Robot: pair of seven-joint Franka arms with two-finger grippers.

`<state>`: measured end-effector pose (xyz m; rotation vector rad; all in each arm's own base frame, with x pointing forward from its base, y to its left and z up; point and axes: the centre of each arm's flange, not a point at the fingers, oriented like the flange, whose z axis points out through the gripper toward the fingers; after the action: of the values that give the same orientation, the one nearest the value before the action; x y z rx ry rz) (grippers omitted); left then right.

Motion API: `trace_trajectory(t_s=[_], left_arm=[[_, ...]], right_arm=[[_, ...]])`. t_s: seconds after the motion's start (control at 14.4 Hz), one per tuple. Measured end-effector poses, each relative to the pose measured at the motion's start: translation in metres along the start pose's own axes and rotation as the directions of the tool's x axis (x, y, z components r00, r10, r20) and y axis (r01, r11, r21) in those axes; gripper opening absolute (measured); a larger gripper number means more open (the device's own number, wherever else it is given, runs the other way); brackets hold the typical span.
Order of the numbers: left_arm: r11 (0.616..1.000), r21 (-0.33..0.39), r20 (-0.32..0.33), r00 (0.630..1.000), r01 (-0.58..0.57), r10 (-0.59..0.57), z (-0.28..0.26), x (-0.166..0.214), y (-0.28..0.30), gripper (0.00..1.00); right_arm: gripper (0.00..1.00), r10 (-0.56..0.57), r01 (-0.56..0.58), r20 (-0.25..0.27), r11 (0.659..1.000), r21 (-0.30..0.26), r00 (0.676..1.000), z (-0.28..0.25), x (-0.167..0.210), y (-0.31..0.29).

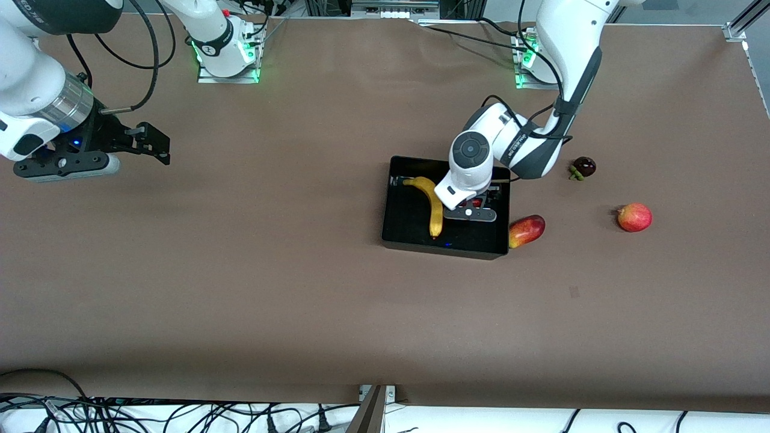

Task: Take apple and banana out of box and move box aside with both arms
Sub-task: 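Close the left gripper on the red apple inside the box, then lift the red apple out of the box with the left gripper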

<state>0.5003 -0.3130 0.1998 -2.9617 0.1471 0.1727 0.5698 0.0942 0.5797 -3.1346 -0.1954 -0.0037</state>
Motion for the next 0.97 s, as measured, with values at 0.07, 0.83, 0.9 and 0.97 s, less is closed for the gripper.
trace_trajectory(t_s=[0.07, 0.83, 0.9, 0.97], left_arm=[[1.0, -0.001, 0.002, 1.0, -0.002, 0.002, 0.005, -0.003, -0.001, 1.0], [0.998, 0.042, 0.019, 0.999, 0.047, -0.047, -0.092, 0.022, -0.015, 0.7], [0.997, 0.054, 0.033, 0.998, 0.059, -0.061, -0.115, 0.027, -0.024, 0.7], [0.997, 0.062, 0.047, 0.997, 0.056, -0.059, -0.132, 0.034, -0.04, 0.7]], right_arm=[[1.0, 0.0, 0.0, 0.0, 1.0, 0.0, 1.0, 0.0, 0.0, 0.0], [1.0, 0.0, 0.0, 0.0, 1.0, 0.0, 1.0, 0.0, 0.0, 0.0], [1.0, 0.0, 0.0, 0.0, 1.0, 0.0, 1.0, 0.0, 0.0, 0.0], [1.0, 0.0, 0.0, 0.0, 1.0, 0.0, 1.0, 0.0, 0.0, 0.0]])
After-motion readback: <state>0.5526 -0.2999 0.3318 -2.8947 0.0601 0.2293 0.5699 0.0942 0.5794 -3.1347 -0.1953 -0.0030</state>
